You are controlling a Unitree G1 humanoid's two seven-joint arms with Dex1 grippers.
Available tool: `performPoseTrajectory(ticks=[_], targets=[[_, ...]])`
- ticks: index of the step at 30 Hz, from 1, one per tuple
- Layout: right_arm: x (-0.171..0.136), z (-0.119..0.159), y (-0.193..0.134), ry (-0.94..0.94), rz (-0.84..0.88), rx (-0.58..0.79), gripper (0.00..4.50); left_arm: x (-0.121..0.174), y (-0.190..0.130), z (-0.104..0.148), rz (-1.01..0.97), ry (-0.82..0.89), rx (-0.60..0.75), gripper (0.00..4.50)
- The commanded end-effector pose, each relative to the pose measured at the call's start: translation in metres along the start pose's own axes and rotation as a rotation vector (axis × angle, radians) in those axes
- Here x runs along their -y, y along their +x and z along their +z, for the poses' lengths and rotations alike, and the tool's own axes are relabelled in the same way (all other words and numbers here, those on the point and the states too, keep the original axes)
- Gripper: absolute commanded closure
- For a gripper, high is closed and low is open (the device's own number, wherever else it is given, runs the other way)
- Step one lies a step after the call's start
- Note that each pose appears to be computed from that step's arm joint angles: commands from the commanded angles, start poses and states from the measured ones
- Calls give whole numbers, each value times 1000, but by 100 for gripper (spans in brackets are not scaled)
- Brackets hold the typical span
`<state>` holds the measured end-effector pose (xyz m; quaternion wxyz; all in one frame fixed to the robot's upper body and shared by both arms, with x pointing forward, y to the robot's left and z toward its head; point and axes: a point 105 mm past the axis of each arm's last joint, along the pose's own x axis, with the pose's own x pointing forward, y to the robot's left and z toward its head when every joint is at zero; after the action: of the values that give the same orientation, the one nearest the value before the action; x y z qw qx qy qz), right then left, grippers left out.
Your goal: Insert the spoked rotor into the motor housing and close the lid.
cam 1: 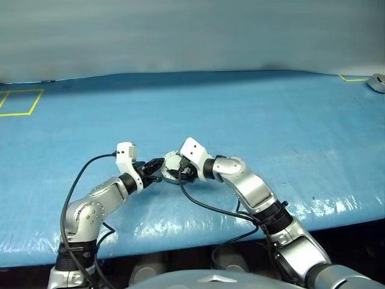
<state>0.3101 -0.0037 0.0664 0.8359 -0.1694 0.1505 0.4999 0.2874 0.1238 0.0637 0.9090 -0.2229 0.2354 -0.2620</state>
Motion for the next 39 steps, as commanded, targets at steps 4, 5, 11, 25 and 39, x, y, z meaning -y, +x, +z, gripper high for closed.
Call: performPoseTrajectory(ticks=[4, 5, 11, 25, 39], targets=[[-1, -28, 0, 53, -10, -100, 146, 2, 3, -9, 27, 62, -71, 450], [-1, -28, 0, 52, -10, -100, 146, 2, 4, -11, 31, 61, -75, 450], [-2, -28, 0, 32, -14, -100, 146, 7, 6, -19, 0, 54, -98, 450], [12, -4, -71, 278, -197, 105, 3, -2, 2, -23, 14, 79, -113, 450], [-3, -5, -59, 1074, -207, 356, 3, -3, 6, -20, -6, 110, -112, 450]])
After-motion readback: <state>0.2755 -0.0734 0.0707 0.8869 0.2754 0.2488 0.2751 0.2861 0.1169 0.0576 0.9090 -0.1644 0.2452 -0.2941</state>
